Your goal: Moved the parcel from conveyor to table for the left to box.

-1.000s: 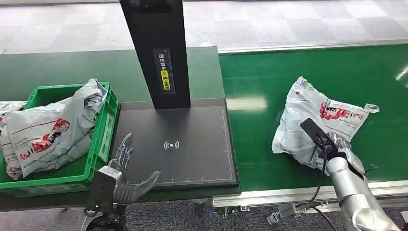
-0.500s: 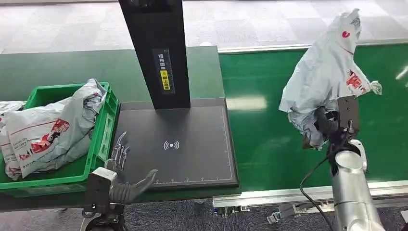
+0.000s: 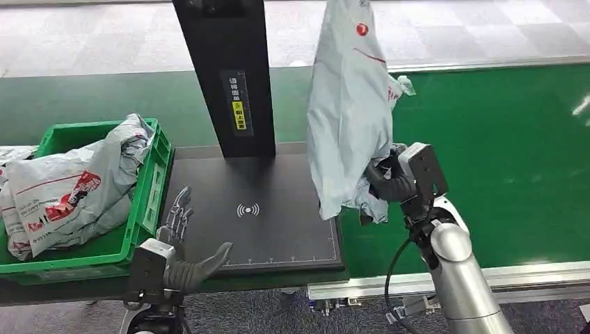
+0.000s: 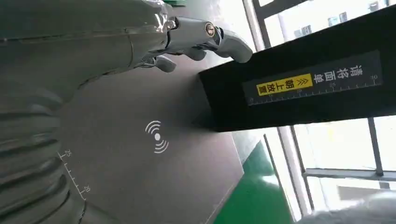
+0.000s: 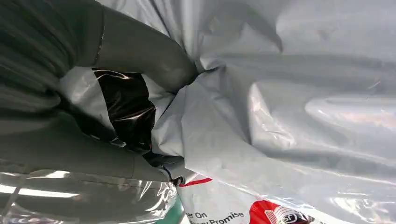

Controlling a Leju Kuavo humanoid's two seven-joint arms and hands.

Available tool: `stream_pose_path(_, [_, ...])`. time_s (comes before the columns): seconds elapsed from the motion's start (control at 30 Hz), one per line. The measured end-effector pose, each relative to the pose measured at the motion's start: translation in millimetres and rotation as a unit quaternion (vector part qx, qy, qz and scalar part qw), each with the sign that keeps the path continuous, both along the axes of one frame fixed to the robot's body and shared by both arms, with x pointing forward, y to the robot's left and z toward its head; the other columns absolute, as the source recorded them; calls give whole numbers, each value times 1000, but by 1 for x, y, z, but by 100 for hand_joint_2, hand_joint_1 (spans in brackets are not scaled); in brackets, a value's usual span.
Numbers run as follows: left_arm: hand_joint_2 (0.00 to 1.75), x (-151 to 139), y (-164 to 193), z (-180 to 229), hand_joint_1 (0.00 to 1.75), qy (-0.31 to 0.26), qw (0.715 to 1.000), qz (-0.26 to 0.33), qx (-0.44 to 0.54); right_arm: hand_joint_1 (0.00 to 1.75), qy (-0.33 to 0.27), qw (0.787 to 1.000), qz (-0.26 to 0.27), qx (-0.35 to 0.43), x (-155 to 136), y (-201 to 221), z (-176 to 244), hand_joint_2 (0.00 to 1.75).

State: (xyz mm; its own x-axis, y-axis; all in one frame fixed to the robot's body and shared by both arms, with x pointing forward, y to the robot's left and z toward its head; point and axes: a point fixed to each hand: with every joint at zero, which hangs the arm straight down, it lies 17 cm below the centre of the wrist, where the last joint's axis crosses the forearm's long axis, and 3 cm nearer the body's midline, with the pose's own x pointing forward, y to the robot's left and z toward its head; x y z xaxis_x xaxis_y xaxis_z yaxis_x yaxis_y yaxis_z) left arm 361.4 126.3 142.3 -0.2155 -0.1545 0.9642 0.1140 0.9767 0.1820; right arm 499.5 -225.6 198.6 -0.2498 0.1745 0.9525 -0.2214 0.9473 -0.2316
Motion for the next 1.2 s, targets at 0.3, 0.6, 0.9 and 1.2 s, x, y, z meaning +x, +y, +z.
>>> stream_pose_path(0.3, [175, 3, -1, -2, 0, 2, 1000, -1, 3, 175, 56, 987, 151, -2, -43, 104, -31, 175])
stream_pose_path(0.6, [175, 4, 0, -3, 0, 2, 1000, 3, 4, 175, 94, 977, 188, -27, -52, 134, -57, 175])
stream_pose_path(0.9, [175, 4, 7, -5, 0, 3, 1000, 20, 6, 175, 148, 975, 148, -76, -14, 113, -94, 175])
stream_pose_path(1.2, [175, 2, 10, -4, 0, 3, 1000, 26, 7, 175, 157, 973, 102, -138, 14, 83, -113, 175])
